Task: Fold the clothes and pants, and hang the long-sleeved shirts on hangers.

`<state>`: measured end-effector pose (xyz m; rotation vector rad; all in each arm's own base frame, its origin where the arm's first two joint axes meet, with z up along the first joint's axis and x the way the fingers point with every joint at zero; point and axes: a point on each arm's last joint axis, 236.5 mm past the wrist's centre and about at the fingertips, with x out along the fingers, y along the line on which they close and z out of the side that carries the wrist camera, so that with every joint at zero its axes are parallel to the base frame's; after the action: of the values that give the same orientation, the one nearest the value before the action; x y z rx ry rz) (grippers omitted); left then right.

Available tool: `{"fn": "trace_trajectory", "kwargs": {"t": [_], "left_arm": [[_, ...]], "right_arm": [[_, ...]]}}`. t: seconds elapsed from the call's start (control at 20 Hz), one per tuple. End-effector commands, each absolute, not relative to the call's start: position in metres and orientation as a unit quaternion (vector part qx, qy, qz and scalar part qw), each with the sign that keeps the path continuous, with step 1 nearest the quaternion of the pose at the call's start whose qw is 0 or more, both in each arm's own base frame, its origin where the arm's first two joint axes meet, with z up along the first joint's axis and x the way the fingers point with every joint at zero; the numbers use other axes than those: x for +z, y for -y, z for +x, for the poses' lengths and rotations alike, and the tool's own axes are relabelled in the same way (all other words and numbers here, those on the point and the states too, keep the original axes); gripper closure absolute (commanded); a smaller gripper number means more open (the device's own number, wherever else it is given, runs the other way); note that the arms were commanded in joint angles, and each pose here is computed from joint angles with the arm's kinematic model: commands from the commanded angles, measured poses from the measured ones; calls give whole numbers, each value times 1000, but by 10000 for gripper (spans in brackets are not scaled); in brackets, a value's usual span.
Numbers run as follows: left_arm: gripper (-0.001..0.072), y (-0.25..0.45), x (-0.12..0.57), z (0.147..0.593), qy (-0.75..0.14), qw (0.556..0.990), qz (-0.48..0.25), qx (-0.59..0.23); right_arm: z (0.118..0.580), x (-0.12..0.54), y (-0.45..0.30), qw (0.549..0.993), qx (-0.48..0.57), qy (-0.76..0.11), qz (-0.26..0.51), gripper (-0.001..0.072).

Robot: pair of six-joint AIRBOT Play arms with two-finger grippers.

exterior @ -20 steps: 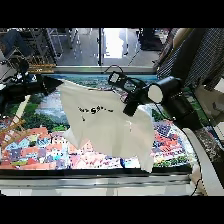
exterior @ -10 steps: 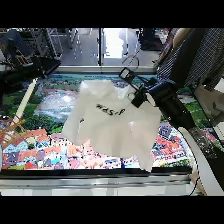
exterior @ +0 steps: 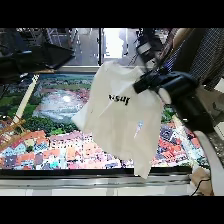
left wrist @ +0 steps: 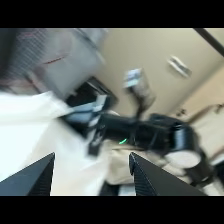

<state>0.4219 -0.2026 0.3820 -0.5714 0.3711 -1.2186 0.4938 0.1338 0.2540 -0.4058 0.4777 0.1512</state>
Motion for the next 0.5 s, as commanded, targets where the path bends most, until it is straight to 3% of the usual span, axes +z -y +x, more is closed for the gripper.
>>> {"fn": "trace_trajectory", "kwargs": {"t": [0.0, 0.1, 0.2, 0.3, 0.45], "left_arm": [[204, 190, 383, 401, -189, 793, -215, -538], [204, 182, 379, 399, -195, 815, -184, -514], [204, 179, 379, 394, -195, 826, -163, -503], [204, 180, 386, 386, -188, 828, -157, -504], [204, 180, 390, 382, -184, 830, -153, -504]], "right_arm": [[480, 332, -66, 982, -26, -169, -83, 692], [452, 372, 10, 979, -130, -154, -30, 692], [394, 392, 105, 944, -278, -176, -7, 692], [307, 395, 193, 870, -435, -231, 5, 692], [191, 407, 271, 772, -576, -267, 13, 692]]}}
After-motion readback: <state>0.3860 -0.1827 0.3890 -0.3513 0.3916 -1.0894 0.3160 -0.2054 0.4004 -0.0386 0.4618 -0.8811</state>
